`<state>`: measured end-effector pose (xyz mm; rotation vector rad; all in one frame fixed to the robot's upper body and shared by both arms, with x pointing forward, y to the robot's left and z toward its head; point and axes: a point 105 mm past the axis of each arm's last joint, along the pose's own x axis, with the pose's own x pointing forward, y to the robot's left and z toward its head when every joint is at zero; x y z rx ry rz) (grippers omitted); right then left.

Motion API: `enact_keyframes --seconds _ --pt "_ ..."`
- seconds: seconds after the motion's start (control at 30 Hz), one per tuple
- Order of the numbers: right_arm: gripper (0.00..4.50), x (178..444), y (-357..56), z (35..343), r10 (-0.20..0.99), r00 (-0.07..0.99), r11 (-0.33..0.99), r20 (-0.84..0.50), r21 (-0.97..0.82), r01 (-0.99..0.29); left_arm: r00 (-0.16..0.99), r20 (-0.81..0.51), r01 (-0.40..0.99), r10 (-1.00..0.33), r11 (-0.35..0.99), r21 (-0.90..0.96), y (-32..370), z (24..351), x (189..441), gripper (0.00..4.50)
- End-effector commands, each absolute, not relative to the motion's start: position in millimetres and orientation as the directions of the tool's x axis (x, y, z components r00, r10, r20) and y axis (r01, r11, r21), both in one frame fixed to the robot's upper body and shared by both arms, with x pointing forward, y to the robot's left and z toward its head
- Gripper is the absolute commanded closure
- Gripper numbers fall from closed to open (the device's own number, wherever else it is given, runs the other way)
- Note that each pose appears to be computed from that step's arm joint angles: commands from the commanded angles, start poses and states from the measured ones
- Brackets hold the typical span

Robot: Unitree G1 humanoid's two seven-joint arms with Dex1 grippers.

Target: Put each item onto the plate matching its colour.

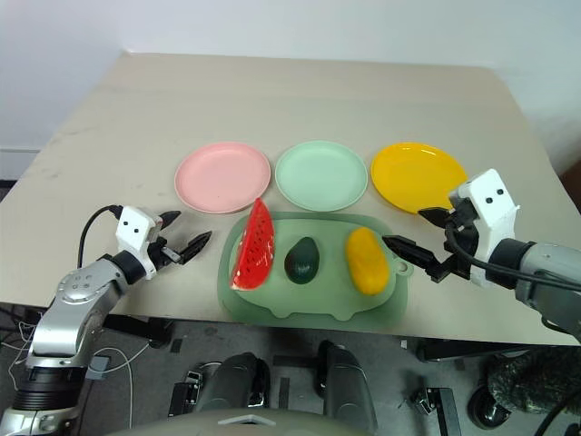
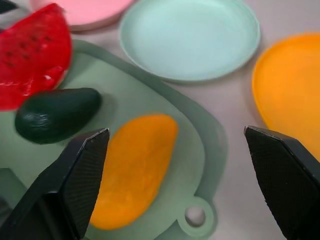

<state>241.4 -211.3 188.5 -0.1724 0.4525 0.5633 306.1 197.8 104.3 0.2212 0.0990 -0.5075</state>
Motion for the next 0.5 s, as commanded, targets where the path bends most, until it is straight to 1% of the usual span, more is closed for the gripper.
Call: enact_keyframes --seconds 0.03,0.13,0.27,0.5 --pt "0.0 240.0 -198.1 183.4 0.508 0.709 0.818 -0.49 0.014 -0.576 0.871 -0.102 0.491 -0.48 0.844 0.217 192.0 117.2 301.6 0.05" --pt "0.0 243.3 -193.6 179.6 0.514 0.696 0.82 -0.501 0.05 -0.57 0.874 -0.103 0.485 -0.474 0.847 0.216 191.4 116.6 298.3 0.05" --pt "0.0 247.0 -183.4 178.7 0.566 0.663 0.802 -0.489 0.139 -0.582 0.881 -0.1 0.474 -0.463 0.854 0.215 191.0 116.5 295.2 0.05" --pt "0.0 248.9 -169.2 154.1 0.526 0.623 0.808 -0.579 0.113 -0.578 0.884 -0.095 0.466 -0.457 0.859 0.211 187.4 117.0 292.5 0.05"
